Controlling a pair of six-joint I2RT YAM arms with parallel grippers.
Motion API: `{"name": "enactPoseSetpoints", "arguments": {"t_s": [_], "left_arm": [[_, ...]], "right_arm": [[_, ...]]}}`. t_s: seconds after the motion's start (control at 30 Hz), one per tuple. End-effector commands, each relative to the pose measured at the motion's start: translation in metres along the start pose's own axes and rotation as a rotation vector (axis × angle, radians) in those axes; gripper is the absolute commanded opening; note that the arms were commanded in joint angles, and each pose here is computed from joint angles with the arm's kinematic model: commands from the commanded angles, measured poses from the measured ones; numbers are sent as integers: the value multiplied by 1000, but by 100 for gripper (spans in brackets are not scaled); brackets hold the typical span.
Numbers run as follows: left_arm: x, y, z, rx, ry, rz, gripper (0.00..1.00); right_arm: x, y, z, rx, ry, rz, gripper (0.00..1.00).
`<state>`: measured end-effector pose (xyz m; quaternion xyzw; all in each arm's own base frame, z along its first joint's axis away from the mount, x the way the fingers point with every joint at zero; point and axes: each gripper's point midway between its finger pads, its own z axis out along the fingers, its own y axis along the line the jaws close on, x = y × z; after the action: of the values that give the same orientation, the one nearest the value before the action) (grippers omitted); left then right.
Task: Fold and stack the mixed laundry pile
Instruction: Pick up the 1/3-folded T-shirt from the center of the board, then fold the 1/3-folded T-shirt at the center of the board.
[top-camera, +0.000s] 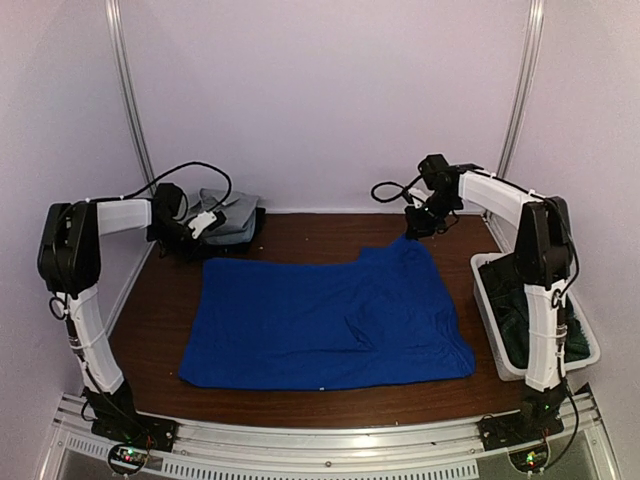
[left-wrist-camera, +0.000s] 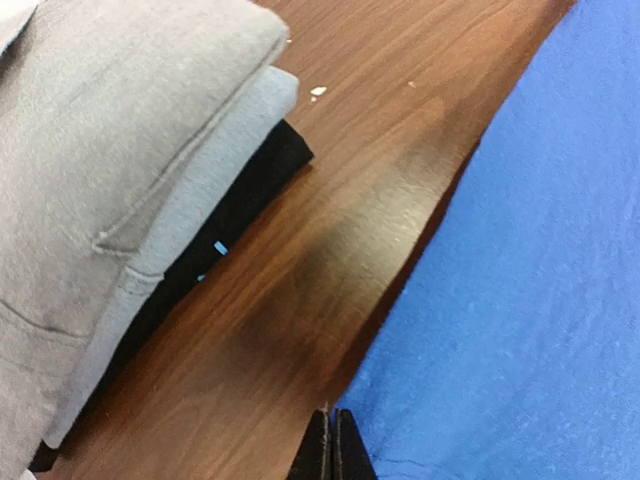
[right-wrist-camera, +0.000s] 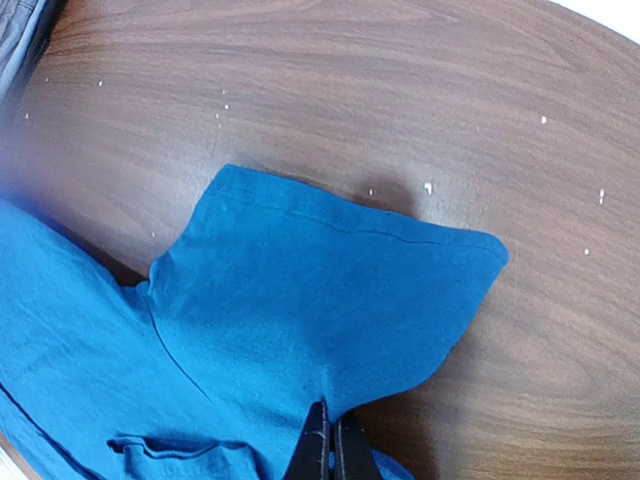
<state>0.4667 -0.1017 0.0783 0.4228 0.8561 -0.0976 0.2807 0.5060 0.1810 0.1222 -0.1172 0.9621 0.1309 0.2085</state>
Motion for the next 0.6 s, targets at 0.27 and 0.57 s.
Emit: {"name": "enactPoseSetpoints", "arguments": {"t_s": [0.27,0.57], "left_arm": [[-1,-34,-37,-47,-84,75,0],[26,-60,-49,-82,-37,65,0]], "right_arm": [[33,6,-32,-31,-22,28,0],[74,22,-44,-59,3,28,0]]}}
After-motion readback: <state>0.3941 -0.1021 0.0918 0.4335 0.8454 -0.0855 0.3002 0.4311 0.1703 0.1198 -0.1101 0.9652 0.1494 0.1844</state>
